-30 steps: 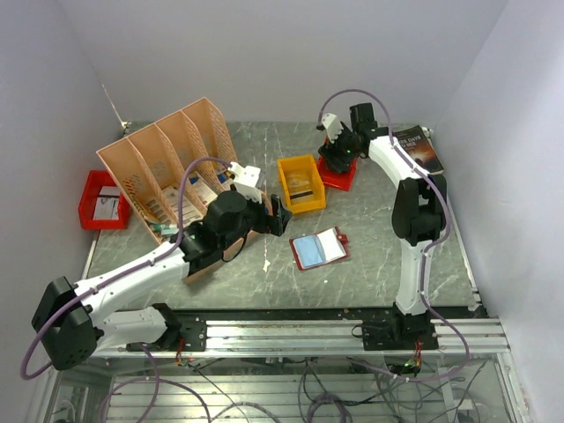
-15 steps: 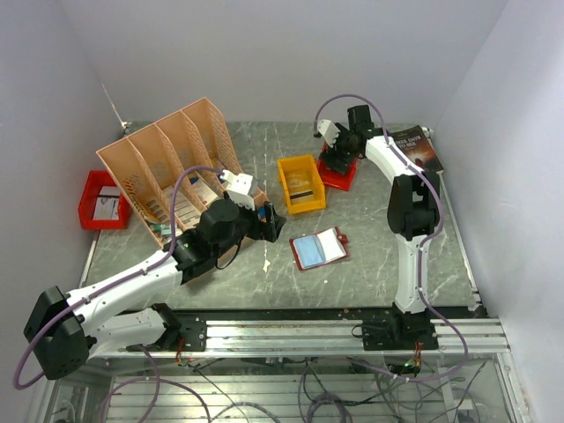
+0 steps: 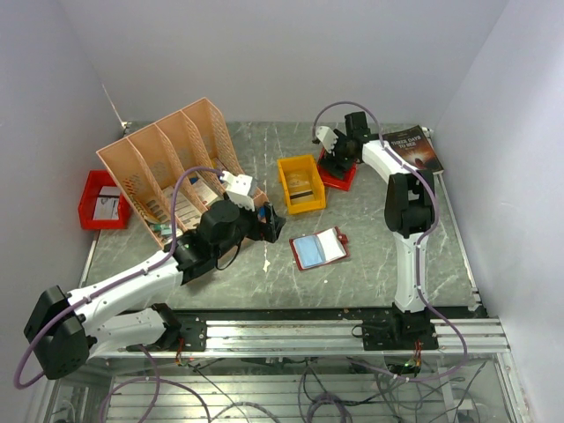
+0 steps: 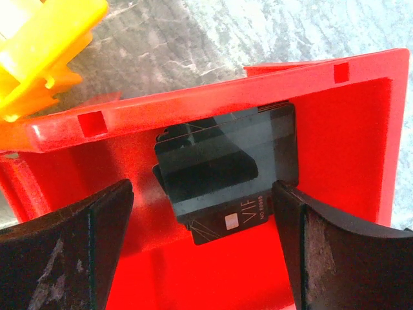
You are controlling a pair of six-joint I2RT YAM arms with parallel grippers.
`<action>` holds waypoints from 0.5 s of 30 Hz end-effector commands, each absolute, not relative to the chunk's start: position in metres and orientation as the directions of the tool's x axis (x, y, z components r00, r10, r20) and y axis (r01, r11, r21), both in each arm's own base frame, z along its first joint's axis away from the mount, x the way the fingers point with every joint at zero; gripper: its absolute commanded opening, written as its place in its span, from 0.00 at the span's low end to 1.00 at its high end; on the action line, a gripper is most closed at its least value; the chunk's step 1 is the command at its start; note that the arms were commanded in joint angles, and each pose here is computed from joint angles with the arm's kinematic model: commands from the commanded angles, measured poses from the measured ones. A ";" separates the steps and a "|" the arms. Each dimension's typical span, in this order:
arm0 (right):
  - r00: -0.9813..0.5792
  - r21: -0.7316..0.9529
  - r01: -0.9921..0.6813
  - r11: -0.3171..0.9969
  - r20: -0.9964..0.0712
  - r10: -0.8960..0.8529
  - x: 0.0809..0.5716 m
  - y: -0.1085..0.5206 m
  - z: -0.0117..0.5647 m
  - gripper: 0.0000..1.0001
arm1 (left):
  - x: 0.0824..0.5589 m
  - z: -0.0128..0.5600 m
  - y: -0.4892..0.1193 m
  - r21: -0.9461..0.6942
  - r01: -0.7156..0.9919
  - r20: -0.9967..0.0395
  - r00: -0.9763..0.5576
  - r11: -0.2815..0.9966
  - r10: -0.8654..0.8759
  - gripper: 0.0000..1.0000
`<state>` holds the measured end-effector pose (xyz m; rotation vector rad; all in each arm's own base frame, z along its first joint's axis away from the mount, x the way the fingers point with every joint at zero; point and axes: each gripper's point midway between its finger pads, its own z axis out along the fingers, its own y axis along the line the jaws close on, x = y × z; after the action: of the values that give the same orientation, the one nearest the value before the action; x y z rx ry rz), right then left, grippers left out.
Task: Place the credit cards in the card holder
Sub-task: Pick up the credit card from the storage box.
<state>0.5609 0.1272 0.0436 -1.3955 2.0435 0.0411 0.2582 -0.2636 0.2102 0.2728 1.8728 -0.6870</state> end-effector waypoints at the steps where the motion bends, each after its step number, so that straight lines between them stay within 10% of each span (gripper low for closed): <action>1: -0.229 -0.344 -0.823 0.452 -0.527 -0.818 0.569 0.123 0.036 0.88 | 0.265 0.214 -0.262 -0.345 0.468 -0.909 -0.382 0.814 -0.165 0.95; 15: -0.239 -0.400 -0.759 0.513 -0.562 -0.792 0.583 0.112 0.058 0.80 | 0.266 0.211 -0.264 -0.346 0.467 -0.907 -0.389 0.814 -0.163 0.95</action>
<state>0.5744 0.1191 0.0406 -1.3267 2.0423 -0.0196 0.2590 -0.2643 0.2047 0.2658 1.8881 -0.6856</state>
